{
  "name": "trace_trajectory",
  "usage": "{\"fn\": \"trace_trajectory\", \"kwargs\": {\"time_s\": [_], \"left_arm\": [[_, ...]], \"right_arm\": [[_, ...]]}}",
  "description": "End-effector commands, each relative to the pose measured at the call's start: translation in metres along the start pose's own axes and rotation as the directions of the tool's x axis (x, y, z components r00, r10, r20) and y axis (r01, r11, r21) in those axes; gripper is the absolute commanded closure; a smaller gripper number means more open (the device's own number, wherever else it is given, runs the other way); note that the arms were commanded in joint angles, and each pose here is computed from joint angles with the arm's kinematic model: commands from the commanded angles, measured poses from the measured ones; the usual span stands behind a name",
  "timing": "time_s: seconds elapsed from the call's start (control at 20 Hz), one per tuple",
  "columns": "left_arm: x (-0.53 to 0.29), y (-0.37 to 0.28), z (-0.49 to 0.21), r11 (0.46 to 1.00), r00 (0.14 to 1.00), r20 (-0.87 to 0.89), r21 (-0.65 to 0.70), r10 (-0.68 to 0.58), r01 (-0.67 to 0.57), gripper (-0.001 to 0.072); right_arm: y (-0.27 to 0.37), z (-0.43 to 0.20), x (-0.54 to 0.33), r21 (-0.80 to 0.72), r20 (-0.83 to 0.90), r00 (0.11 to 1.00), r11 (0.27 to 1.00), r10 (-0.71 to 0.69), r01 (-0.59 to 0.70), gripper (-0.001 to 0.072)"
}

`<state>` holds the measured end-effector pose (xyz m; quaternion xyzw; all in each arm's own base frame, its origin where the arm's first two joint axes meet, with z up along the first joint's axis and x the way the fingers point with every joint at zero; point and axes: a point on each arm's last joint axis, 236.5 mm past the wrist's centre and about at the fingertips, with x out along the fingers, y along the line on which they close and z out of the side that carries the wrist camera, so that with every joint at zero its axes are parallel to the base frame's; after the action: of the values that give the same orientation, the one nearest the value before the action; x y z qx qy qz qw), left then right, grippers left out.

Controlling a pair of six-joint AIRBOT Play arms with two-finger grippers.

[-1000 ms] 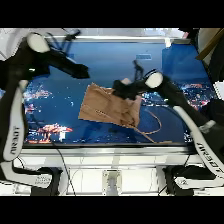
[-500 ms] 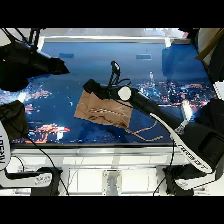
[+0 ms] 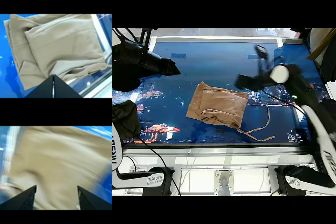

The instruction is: Fold the clothes and pants, and hang the long-sleeved shirts on hangers.

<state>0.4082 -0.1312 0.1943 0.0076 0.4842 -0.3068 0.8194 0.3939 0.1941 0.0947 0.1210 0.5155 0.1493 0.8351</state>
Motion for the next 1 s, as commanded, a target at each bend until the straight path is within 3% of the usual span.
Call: {"fn": "trace_trajectory", "kwargs": {"time_s": [0.0,0.15,0.35,0.5,0.85,0.9,0.95], "left_arm": [[0.000,-0.002,0.000,1.000,1.000,0.002,0.002,-0.008,0.008,0.0696],[0.000,-0.002,-0.001,1.000,1.000,-0.002,0.002,-0.008,0.008,0.0696],[0.000,-0.003,-0.003,1.000,1.000,-0.010,0.001,-0.011,0.011,0.0696],[0.000,-0.004,-0.008,1.000,0.999,-0.032,-0.001,-0.018,0.018,0.0696],[-0.001,-0.004,-0.008,1.000,0.999,-0.034,-0.001,-0.019,0.019,0.0696],[-0.001,-0.004,-0.008,1.000,0.999,-0.034,-0.002,-0.019,0.019,0.0696],[-0.001,-0.004,-0.008,1.000,0.999,-0.034,-0.002,-0.019,0.019,0.0696]], "right_arm": [[-0.066,-0.041,-0.003,0.192,0.019,0.996,0.978,-0.091,0.086,0.0052],[-0.061,-0.080,0.060,0.501,0.002,0.987,0.854,0.163,-0.142,0.0028],[-0.041,-0.083,0.105,0.634,0.034,0.882,0.672,0.469,-0.382,0.0009],[-0.043,-0.094,0.138,0.656,-0.015,0.874,0.665,0.486,-0.358,0.0008],[-0.026,-0.067,0.158,0.557,0.003,0.884,0.734,0.467,-0.389,0.0044],[-0.027,-0.058,0.158,0.540,0.019,0.891,0.745,0.453,-0.390,0.0109],[-0.028,-0.051,0.158,0.529,0.035,0.896,0.753,0.443,-0.393,0.0248]]}}
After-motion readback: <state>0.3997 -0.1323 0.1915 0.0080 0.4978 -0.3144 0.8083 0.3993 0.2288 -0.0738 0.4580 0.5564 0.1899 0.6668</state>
